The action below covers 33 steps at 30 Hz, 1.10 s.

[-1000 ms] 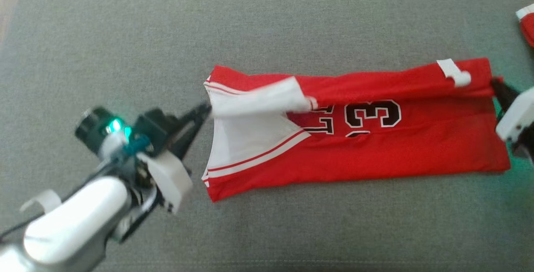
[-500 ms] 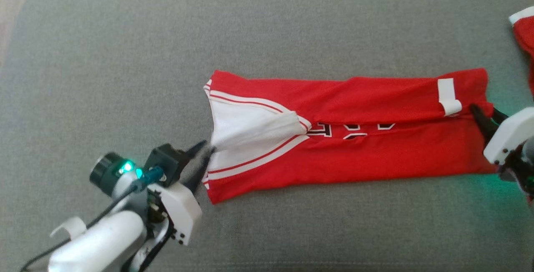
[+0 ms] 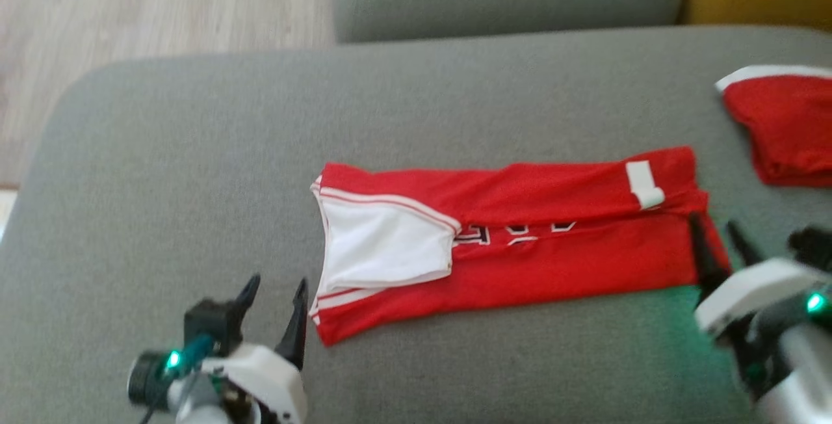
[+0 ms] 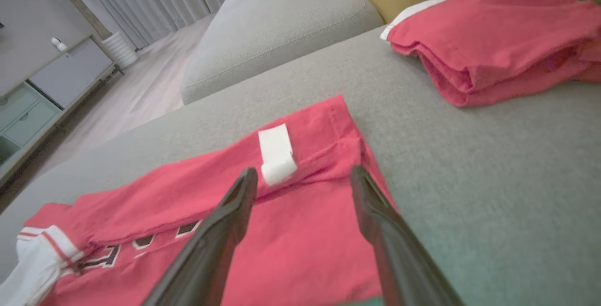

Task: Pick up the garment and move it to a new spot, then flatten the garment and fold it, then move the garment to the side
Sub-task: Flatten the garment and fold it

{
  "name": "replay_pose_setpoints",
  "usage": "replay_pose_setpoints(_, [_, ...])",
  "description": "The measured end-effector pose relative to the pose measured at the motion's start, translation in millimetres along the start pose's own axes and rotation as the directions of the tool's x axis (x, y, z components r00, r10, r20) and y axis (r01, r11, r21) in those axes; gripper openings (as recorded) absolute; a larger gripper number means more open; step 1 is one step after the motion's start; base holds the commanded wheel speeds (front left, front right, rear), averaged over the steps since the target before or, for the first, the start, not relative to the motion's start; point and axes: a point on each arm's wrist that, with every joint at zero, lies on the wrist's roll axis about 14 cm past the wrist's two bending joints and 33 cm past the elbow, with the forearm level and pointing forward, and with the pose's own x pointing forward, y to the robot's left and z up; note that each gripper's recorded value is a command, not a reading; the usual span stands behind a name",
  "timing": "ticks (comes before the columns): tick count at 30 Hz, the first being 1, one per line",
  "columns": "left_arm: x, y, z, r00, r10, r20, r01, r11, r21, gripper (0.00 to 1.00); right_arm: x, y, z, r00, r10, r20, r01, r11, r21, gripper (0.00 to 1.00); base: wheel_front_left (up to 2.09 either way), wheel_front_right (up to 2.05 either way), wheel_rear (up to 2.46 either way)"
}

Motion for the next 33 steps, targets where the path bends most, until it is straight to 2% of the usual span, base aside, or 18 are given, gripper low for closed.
replay_pose_setpoints(5, [-18,-1,7,0.996,0.075,0.050,-0.072,0.995,-0.066,1.00,-27,12,-13,0.998,0.005,0.061,-0.007,1.000,0.021,1.00,0.00,0.00,0.00])
replay_pose_setpoints(8, [-25,-3,33,0.983,0.102,0.151,-0.089,0.992,-0.089,1.00,-37,10,-11,0.994,-0.005,0.105,0.004,1.000,0.008,1.00,0.00,0.00,0.00])
replay_pose_setpoints(11, [-36,3,43,0.968,0.133,0.215,-0.120,0.990,-0.074,1.00,-44,13,-9,0.990,-0.006,0.143,0.007,1.000,-0.003,1.00,0.00,0.00,0.00])
replay_pose_setpoints(14, [-51,5,32,0.963,0.168,0.212,-0.159,0.985,-0.059,1.00,-49,9,-12,0.988,-0.018,0.154,0.024,0.999,-0.037,1.00,0.00,0.00,0.00])
replay_pose_setpoints(17, [-64,0,21,0.964,0.175,0.202,-0.166,0.984,-0.059,1.00,-50,1,-19,0.990,-0.043,0.133,0.051,0.997,-0.058,1.00,0.00,0.00,0.00])
replay_pose_setpoints(23, [-72,-4,20,0.957,0.175,0.230,-0.173,0.985,-0.030,1.00,-33,-10,-29,0.993,-0.110,0.049,0.111,0.994,-0.015,1.00,0.00,0.00,0.00])
replay_pose_setpoints(28, [-69,-5,10,0.963,0.179,0.202,-0.176,0.984,-0.032,1.00,2,-19,-11,0.987,-0.155,-0.045,0.153,0.987,-0.055,1.00,0.00,0.00,0.00])
replay_pose_setpoints(33, [-65,-2,0,0.969,0.183,0.165,-0.181,0.983,-0.025,1.00,19,-30,-18,0.964,-0.201,-0.173,0.187,0.978,-0.095,1.00,0.00,0.00,0.00])
